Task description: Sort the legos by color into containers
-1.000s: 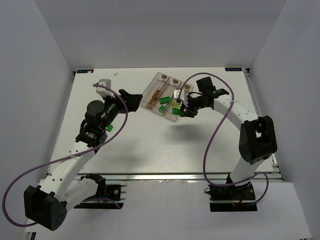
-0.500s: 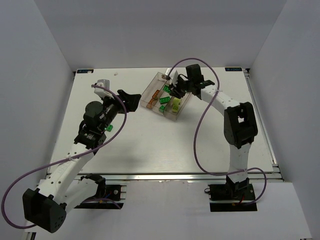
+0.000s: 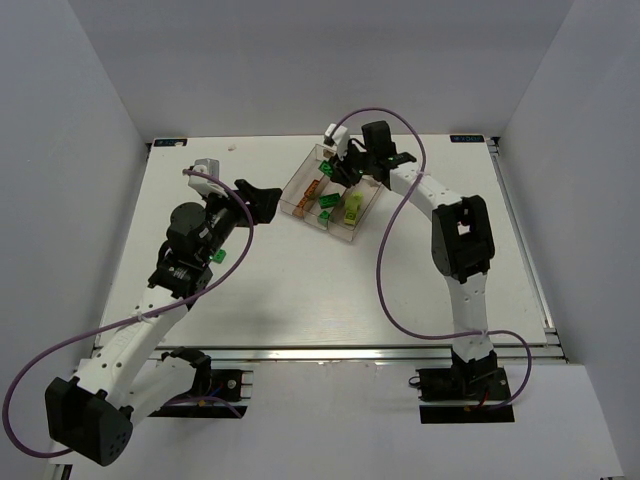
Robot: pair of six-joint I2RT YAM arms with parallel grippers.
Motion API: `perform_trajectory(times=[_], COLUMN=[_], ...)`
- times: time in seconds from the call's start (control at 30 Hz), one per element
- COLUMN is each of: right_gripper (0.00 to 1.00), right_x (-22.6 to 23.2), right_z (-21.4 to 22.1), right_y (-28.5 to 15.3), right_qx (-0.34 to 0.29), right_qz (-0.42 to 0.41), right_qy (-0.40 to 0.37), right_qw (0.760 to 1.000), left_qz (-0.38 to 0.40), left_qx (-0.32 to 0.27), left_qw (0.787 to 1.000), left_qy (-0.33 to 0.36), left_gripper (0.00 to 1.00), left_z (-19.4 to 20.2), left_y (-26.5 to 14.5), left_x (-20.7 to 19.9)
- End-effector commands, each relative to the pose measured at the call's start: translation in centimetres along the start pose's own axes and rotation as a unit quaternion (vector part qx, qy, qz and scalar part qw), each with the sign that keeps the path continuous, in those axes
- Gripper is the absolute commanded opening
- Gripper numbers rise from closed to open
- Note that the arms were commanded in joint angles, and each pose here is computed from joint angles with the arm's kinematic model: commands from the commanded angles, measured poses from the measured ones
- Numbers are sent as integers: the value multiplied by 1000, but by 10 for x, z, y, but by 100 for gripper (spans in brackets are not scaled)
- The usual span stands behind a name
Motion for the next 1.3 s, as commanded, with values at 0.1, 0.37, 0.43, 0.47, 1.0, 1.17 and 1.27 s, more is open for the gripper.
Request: perform_trajectory(times=[0.1, 0.37, 0.43, 0.47, 1.0, 1.17, 1.27], right_gripper=[46, 61, 61, 61, 89, 76, 70], right_x=[3, 9, 10, 13, 126, 163, 177], right_z=[-1, 7, 1, 4, -20, -6, -6], right_y=[6, 1, -5, -6, -166, -189, -206], right_qx=[1, 1, -5, -3, -104, -21, -30], right_qz=[1, 1, 3, 0, -52, -147, -145], right_qy=[18, 13, 12, 16, 83, 163, 194], right_qw=[1000, 1000, 1000, 1000, 990, 975, 970], left_qz=[-4, -10, -10, -10, -66, -111, -119], left_qx=[-15, -13, -12, -12, 37, 82, 125], left_qw=[1000, 1000, 1000, 1000, 996, 990, 985], left_qy=[8, 13, 14, 15, 38, 22, 2], left_gripper=[98, 98, 98, 98, 98, 98, 98], left_z=[-11, -10, -9, -9, 6, 23, 42], left_y=[-3, -2, -2, -2, 14, 26, 24], left_x=[-1, 1, 1, 2, 20, 33, 38])
Point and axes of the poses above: each gripper's point midway between its finger pads, its own y axis out along the fingers, its own x axis along the line the jaws close on, z = x × y, the point moved 5 cm from there along -y, back along the fingers, and after that the axes turned 5 degrees about y, right-handed, at the moved point
